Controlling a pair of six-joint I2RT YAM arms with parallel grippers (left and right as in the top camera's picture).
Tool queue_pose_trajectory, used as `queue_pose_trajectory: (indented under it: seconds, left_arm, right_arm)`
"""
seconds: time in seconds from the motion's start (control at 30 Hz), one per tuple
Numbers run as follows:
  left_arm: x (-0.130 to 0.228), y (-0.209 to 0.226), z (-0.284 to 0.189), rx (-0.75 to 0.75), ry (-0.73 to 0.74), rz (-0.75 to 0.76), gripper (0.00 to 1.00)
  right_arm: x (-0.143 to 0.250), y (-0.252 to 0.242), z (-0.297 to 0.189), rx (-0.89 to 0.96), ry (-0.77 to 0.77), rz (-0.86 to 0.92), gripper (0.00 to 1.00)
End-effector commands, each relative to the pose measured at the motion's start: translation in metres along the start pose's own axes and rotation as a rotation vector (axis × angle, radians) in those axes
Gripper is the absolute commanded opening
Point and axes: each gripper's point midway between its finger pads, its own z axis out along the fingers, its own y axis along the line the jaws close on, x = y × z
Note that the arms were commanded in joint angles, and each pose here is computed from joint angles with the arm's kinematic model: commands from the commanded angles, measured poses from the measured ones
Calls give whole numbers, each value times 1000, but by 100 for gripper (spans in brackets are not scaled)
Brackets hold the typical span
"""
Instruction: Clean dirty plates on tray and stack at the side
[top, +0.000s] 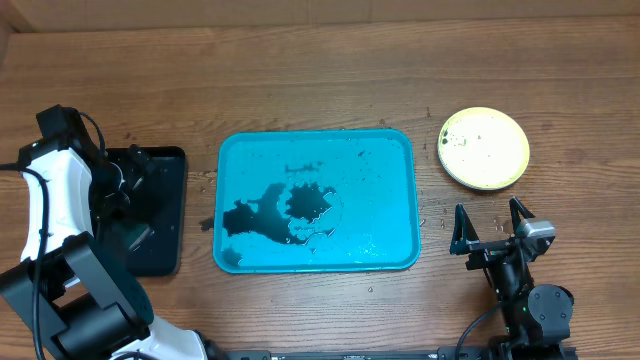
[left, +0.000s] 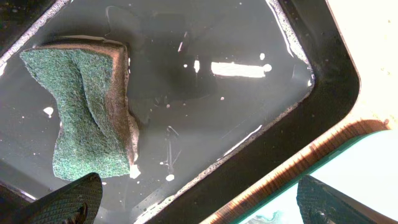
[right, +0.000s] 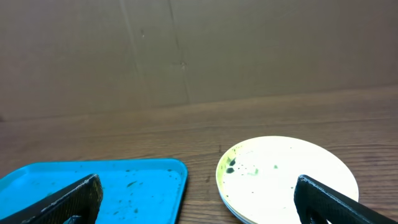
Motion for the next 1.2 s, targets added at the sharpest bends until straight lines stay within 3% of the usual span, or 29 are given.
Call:
queue_pose_trajectory:
  seconds: [0.0, 0.97, 1.17]
  left_arm:
    - [-6, 0, -2, 7, -9, -9, 100]
    - [-6, 0, -2, 7, -9, -9, 100]
    - [5, 14, -3, -62, 27, 48, 100]
  right_arm:
    - [1, -2, 0, 9, -8, -4, 100]
    - [1, -2, 0, 9, -8, -4, 100]
    - [1, -2, 0, 9, -8, -4, 100]
